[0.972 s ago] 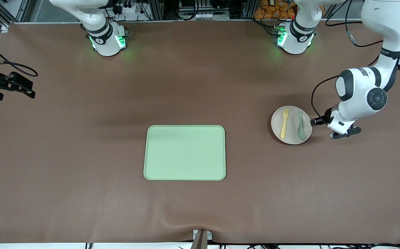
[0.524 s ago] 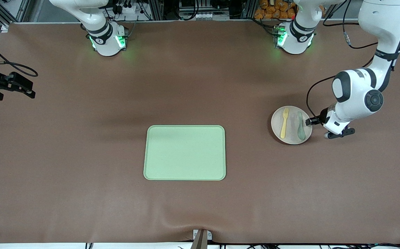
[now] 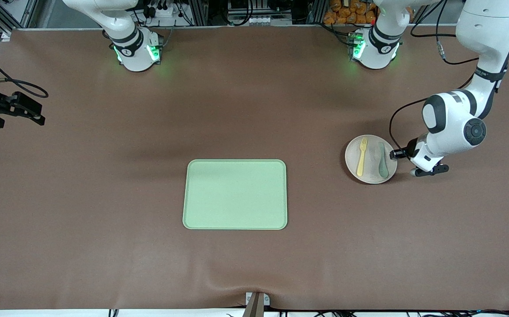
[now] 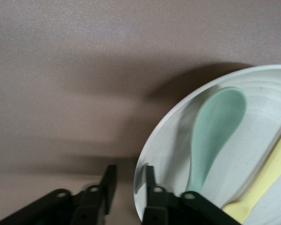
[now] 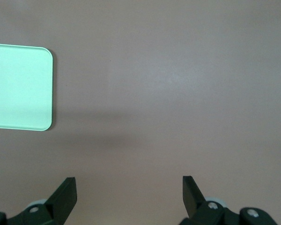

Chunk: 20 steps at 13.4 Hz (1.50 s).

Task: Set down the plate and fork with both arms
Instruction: 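Close the left gripper on the plate rim, then slide the plate with the left gripper onto the green tray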

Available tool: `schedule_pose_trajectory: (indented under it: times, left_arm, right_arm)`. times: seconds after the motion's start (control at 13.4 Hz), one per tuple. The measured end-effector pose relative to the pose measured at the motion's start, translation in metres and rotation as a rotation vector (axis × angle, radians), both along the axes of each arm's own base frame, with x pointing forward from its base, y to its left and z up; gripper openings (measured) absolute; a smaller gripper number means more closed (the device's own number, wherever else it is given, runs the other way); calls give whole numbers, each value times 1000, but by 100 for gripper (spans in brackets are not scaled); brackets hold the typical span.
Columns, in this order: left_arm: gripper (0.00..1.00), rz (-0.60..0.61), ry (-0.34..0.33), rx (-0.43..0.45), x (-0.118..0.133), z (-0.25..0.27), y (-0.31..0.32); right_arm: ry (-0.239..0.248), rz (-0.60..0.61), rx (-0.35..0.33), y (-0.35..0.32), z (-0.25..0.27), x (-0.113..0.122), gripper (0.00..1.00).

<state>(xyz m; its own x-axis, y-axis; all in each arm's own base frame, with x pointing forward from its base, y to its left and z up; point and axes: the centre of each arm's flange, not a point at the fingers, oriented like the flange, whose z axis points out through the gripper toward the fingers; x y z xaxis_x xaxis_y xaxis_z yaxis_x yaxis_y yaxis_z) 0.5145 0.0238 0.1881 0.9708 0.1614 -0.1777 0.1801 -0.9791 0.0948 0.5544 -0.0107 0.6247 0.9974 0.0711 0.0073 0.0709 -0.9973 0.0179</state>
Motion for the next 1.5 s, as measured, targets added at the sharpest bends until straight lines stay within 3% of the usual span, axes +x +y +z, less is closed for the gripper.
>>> schedule_pose_trajectory:
  times: [0.15, 0.6, 1.12, 1.5]
  left_arm:
    - [6, -3, -2, -9, 1, 2, -3]
    - [4, -70, -34, -36, 13, 13, -33]
    - [4, -140, -20, -193, 69, 94, -106]
    - [4, -78, -28, -242, 97, 129, -205]
  right_arm:
    - [0, 0, 0, 0, 0, 0, 100]
    - [0, 0, 0, 0, 0, 0, 100]
    - [0, 0, 0, 0, 0, 0, 100]
    - [1, -1, 0, 0, 0, 0, 100]
